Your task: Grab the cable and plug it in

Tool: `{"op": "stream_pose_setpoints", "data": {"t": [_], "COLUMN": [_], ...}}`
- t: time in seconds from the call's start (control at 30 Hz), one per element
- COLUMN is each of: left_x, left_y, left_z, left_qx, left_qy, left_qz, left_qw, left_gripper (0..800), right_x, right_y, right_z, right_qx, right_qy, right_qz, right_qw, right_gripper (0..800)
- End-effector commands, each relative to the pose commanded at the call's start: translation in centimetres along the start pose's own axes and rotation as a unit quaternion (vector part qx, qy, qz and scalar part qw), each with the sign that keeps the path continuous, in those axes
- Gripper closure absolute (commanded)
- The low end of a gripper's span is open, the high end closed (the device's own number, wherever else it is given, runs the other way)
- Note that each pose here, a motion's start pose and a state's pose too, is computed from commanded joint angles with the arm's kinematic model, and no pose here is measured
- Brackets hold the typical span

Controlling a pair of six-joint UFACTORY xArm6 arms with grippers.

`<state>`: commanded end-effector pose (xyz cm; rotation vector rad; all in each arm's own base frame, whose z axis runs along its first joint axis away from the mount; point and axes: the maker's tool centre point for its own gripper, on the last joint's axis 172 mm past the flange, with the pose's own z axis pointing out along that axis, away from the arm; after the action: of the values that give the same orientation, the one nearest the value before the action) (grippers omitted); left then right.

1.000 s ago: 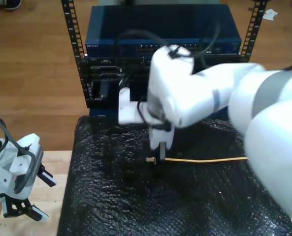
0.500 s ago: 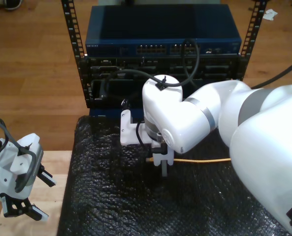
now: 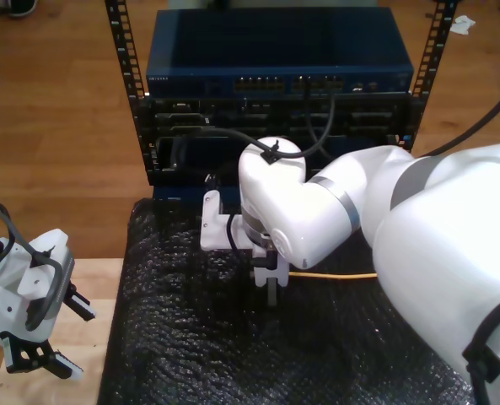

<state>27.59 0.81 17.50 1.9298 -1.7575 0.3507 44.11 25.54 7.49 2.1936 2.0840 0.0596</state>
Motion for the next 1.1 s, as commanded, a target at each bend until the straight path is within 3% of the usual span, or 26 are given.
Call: {"op": "stream_pose_setpoints", "data": {"t": [0.57,0.77,1.1], "left_x": [0.0,0.0,0.0], "left_y": [0.0,0.0,0.0], "left_z": [0.0,0.0,0.0], "left_qx": [0.000,0.000,0.000], "left_qy": [0.000,0.000,0.000], "left_qz": [0.000,0.000,0.000], "left_qw": [1.0000,1.0000,1.0000], "left_gripper": [0,0,0], "right_x": [-0.4,-0.3,-0.6], "right_y": [0.5,0.7,1.2], "right_z": [0.1,-0.1,-0.3], "right_qx": [-0.001,-0.003,-0.014], "right_qy": [-0.001,0.001,-0.009], "right_qz": [0.005,0.004,-0.011], "right_qw": [1.000,1.000,1.000], "right_gripper": [245,378,422]}}
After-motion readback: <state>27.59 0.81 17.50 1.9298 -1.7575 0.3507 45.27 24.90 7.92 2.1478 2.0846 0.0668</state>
